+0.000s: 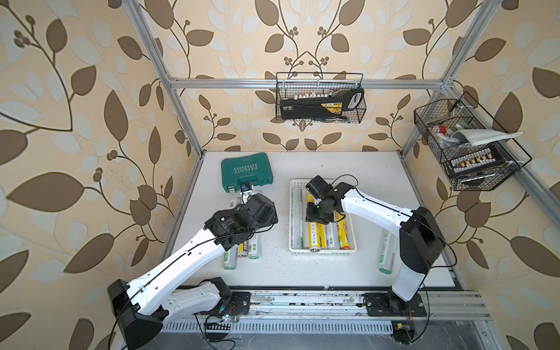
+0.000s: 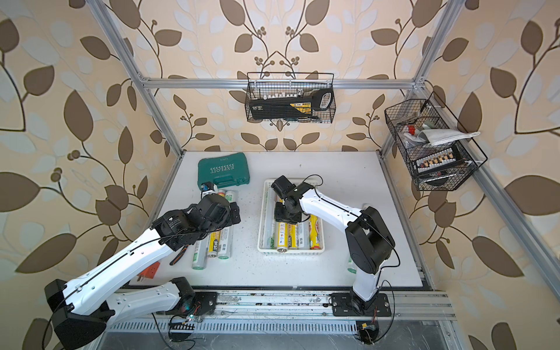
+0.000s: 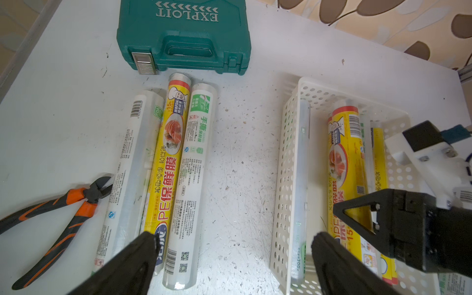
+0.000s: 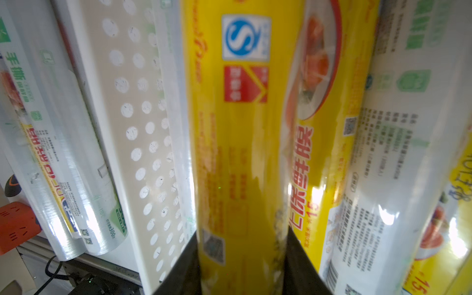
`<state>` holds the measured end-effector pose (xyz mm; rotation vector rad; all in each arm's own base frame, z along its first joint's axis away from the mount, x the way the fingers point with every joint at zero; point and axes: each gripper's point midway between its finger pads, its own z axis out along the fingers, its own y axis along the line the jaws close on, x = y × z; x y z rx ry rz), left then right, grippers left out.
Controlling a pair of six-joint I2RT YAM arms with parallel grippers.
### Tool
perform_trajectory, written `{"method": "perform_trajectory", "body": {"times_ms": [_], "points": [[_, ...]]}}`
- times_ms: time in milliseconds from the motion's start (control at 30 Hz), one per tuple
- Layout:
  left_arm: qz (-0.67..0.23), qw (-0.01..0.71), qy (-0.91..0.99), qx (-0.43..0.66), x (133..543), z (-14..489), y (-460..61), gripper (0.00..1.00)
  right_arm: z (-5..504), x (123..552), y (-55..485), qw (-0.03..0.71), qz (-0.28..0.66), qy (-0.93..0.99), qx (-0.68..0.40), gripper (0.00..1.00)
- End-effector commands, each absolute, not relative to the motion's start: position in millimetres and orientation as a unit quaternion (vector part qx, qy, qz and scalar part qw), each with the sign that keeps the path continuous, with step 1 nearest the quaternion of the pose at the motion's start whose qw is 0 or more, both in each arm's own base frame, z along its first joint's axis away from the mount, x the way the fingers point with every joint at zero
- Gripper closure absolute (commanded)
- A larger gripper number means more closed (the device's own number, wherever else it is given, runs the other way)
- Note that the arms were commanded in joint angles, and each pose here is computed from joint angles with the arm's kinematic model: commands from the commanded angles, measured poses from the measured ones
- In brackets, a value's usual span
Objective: Put the plastic wrap into the basket
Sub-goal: Place the plastic wrap in the basket.
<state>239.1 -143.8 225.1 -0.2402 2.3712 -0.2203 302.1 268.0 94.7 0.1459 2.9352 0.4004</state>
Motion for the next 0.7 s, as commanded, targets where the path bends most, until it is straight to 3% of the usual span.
{"method": "perform_trajectory", "body": {"times_ms": [0, 267, 667], "points": [[-0.097, 0.372, 0.918, -0.102, 242.1, 231.6, -143.9, 0.01, 94.2, 315.9, 275.2, 0.109, 0.130, 0.985, 0.047, 0.66], [-0.105, 0.361, 0.921, -0.100, 243.0, 227.3, -151.1, 0.01, 99.2, 333.7, 269.2, 0.130, 0.083, 0.987, 0.036, 0.65], [-0.101, 0.364, 0.921, -0.098, 244.3, 228.6, -150.4, 0.01, 62.4, 330.5, 267.6, 0.111, 0.069, 0.990, 0.050, 0.65]]}}
